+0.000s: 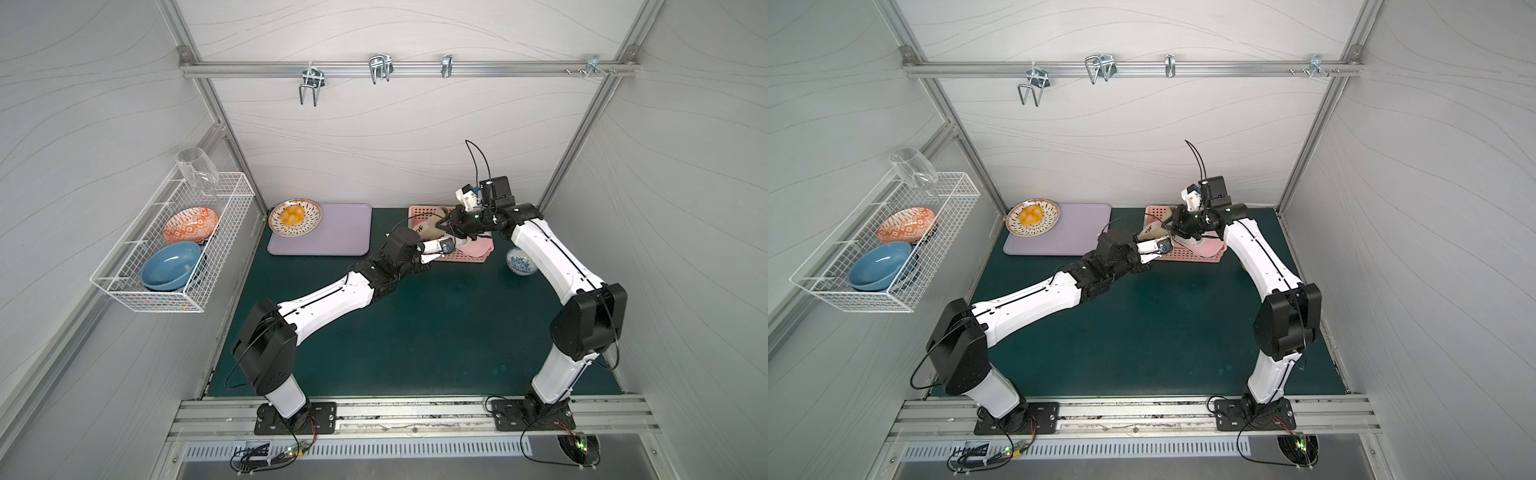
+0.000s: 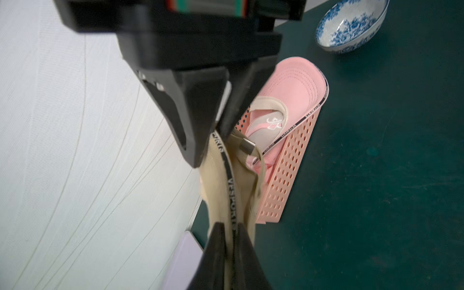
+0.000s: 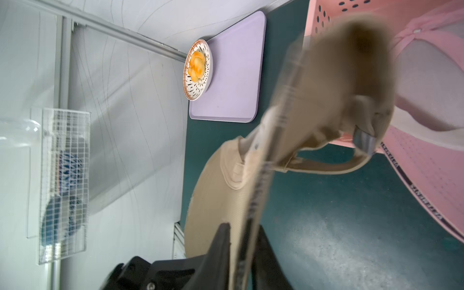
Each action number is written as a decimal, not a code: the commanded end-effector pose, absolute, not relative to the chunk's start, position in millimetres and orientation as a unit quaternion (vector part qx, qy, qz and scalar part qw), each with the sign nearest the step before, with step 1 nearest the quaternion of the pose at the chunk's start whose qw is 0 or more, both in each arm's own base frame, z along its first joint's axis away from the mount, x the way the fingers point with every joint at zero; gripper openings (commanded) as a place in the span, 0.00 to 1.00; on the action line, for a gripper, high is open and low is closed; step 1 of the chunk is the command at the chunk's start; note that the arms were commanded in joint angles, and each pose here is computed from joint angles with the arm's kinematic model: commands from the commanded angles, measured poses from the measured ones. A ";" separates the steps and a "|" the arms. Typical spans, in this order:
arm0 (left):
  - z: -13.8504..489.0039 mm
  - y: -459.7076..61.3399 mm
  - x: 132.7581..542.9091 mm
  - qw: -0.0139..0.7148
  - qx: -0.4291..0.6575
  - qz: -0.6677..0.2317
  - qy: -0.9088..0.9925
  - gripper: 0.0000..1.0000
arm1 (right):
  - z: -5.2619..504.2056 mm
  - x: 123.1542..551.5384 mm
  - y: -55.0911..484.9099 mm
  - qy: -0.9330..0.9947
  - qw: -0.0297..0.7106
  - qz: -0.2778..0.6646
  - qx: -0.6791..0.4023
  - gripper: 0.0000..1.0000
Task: Turn the baseball cap inside out
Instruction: Turn over the baseball cap.
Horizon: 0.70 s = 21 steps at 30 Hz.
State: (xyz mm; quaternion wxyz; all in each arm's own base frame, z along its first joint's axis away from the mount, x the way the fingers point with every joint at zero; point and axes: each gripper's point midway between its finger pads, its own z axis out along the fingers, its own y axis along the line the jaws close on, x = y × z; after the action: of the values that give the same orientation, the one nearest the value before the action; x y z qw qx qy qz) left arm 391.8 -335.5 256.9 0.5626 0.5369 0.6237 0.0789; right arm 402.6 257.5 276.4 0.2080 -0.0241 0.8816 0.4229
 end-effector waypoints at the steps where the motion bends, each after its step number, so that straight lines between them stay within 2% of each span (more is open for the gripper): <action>1: 298.5 -323.4 399.7 0.608 0.459 0.064 0.644 0.00 | 316.7 376.2 257.8 0.857 0.252 0.443 -0.078 0.48; 3: 303.5 -315.7 393.7 0.605 0.433 0.043 0.667 0.00 | 326.7 372.4 249.3 0.851 0.292 0.425 -0.094 0.58; 5: 307.1 -306.8 387.7 0.595 0.401 0.021 0.696 0.00 | 334.2 364.8 237.5 0.846 0.334 0.402 -0.105 0.64; 10: 313.1 -282.5 368.7 0.573 0.312 -0.037 0.757 0.00 | 344.0 341.3 224.2 0.825 0.397 0.376 -0.144 0.67; 15: 311.2 -262.7 331.3 0.530 0.231 -0.134 0.805 0.00 | 315.3 309.8 239.8 0.814 0.386 0.377 -0.213 0.66; 21: 277.6 -238.8 296.0 0.497 0.174 -0.186 0.829 0.00 | 268.1 274.5 279.5 0.818 0.307 0.404 -0.271 0.61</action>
State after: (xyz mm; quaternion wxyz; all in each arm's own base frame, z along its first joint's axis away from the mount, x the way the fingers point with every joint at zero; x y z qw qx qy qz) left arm 307.7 -244.5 298.8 0.5274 0.2245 0.8068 -0.1435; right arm 286.1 261.2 276.8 0.3194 -0.2306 0.8320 0.3905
